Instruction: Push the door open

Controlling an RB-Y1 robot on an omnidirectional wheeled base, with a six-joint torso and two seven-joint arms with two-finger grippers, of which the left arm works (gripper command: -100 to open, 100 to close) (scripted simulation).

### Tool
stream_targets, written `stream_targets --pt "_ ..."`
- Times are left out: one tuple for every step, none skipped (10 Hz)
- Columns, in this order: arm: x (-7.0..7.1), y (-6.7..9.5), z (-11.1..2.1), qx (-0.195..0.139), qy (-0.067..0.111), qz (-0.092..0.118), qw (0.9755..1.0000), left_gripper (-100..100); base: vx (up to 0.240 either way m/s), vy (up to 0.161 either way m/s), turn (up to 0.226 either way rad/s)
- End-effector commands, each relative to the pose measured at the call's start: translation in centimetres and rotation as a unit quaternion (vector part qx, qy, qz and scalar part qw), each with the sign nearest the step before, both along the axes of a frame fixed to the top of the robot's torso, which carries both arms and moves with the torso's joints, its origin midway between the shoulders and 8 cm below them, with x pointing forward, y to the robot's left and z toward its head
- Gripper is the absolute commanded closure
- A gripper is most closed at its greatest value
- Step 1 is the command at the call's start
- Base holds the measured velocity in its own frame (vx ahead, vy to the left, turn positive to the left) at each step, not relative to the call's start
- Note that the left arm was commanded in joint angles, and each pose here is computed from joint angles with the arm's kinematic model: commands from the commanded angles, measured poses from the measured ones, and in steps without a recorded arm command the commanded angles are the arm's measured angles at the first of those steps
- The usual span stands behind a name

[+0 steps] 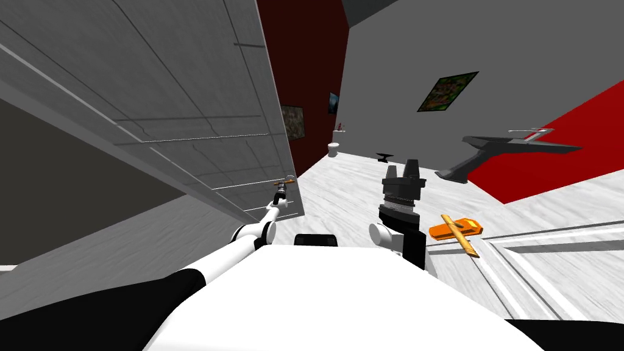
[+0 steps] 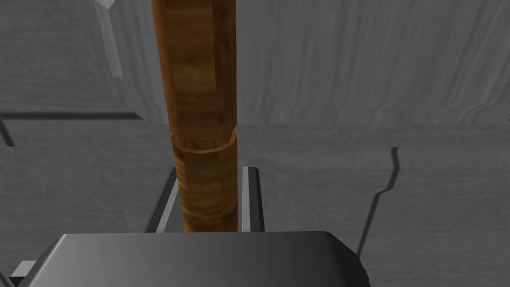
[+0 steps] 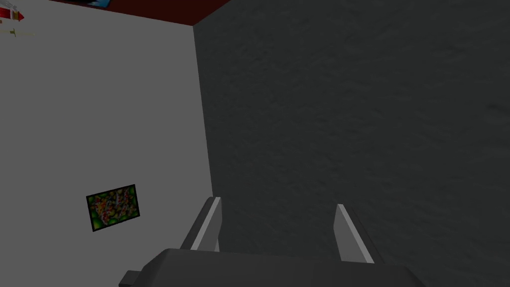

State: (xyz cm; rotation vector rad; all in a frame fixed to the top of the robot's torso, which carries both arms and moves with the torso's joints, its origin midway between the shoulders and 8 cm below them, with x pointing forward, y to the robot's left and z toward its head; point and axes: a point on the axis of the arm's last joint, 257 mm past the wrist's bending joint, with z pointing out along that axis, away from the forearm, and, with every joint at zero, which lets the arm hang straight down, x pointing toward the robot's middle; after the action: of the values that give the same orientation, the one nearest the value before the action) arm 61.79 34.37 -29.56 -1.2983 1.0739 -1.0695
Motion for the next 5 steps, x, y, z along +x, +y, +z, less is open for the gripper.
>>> stream_targets --pt "-0.08 0.84 0.27 0.003 -0.003 0.008 1.0 100 0.171 -0.098 0.159" --pt "-0.12 1.02 0.28 0.002 -0.003 0.01 0.9999 100 0.188 -0.085 0.172" --pt "-0.16 1.19 0.28 0.002 -0.003 0.012 0.9999 100 0.188 -0.086 0.13" --pt "-0.2 1.35 0.28 0.002 -0.003 0.014 0.9999 100 0.197 -0.1 0.134" --pt "-0.24 1.52 0.29 0.002 -0.003 0.016 0.9999 100 0.2 -0.113 0.173"
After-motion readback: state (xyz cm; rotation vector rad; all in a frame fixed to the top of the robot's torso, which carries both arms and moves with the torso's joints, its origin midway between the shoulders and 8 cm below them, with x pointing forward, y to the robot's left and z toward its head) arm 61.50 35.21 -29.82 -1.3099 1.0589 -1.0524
